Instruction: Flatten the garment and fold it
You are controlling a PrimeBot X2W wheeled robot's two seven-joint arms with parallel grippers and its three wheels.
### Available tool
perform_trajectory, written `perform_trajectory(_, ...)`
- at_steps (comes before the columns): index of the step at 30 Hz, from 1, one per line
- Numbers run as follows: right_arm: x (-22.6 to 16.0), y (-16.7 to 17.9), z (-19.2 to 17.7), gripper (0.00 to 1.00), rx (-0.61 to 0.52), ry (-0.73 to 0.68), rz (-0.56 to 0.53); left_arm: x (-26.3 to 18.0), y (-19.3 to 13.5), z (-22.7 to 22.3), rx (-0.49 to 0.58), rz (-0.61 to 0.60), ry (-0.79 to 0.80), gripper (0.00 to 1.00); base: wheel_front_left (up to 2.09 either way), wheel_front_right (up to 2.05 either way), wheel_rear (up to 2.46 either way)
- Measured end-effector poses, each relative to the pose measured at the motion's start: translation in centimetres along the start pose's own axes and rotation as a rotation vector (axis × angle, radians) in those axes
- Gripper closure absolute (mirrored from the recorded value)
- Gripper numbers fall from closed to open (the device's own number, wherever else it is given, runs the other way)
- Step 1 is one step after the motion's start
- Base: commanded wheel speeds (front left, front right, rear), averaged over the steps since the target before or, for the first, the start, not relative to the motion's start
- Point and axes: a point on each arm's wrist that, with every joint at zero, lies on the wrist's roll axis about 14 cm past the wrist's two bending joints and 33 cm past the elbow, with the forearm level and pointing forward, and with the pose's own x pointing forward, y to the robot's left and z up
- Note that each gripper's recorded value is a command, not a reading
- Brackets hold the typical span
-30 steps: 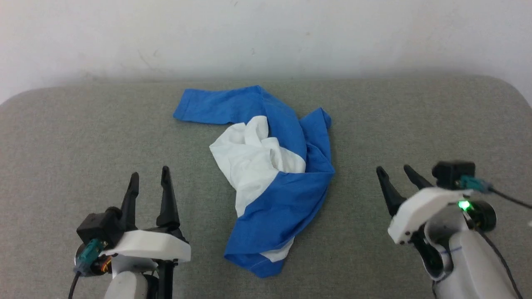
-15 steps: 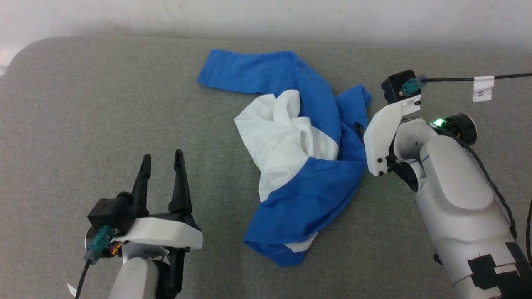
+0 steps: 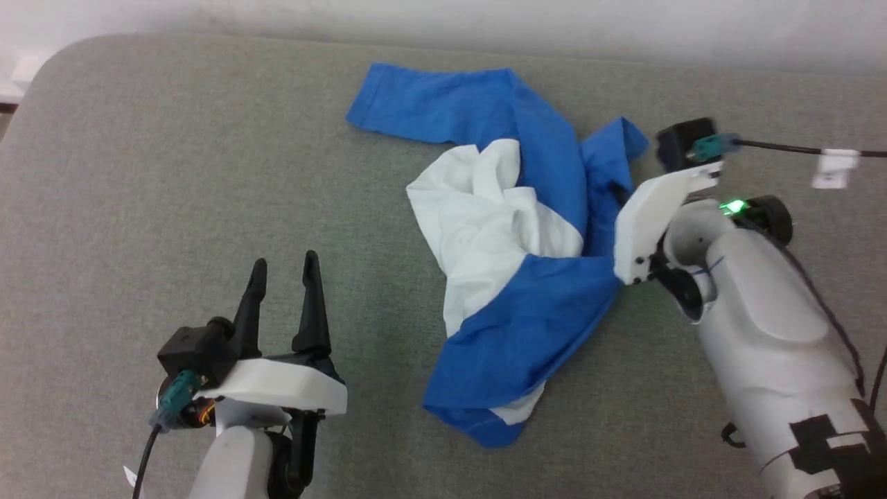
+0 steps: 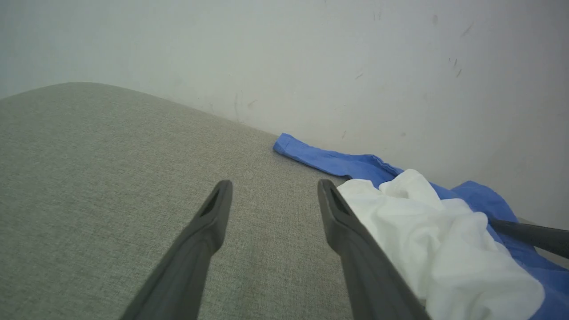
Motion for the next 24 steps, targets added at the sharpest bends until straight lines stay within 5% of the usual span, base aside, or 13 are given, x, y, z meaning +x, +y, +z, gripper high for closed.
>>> perform_trajectory(6,-4.6,-7.2,2.8,1.00,0.159,-0.235,-0.161,-0.1,-1.1,1.1,-0.020,-0.026,-0.032,0.00,0.00,0.00,0.00)
perform_trajectory(12,-11.7,-14.3,-6.3,1.00,0.349,-0.170,-0.398,-0.8,-2.2,1.5,-0.032,-0.057,-0.039,0.00,0.00,0.00,0.00)
perform_trajectory(17,-15.1,-14.1,-12.4,1.00,0.437,-0.062,-0.469,-1.2,-2.8,1.3,-0.045,-0.073,-0.033,0.00,0.00,0.00,0.00)
perform_trajectory(18,-15.1,-14.1,-12.4,0.38,0.437,-0.062,-0.469,-1.2,-2.8,1.3,-0.045,-0.073,-0.033,0.00,0.00,0.00,0.00)
perform_trajectory(19,-15.6,-14.0,-11.3,0.00,0.441,-0.112,-0.471,-1.4,-2.9,1.1,-0.044,-0.075,-0.025,0.00,0.00,0.00,0.00)
perform_trajectory(24,-17.9,-15.4,-7.3,0.00,0.407,-0.299,-0.515,-1.5,-3.3,1.4,-0.057,-0.087,-0.030,0.00,0.00,0.00,0.00)
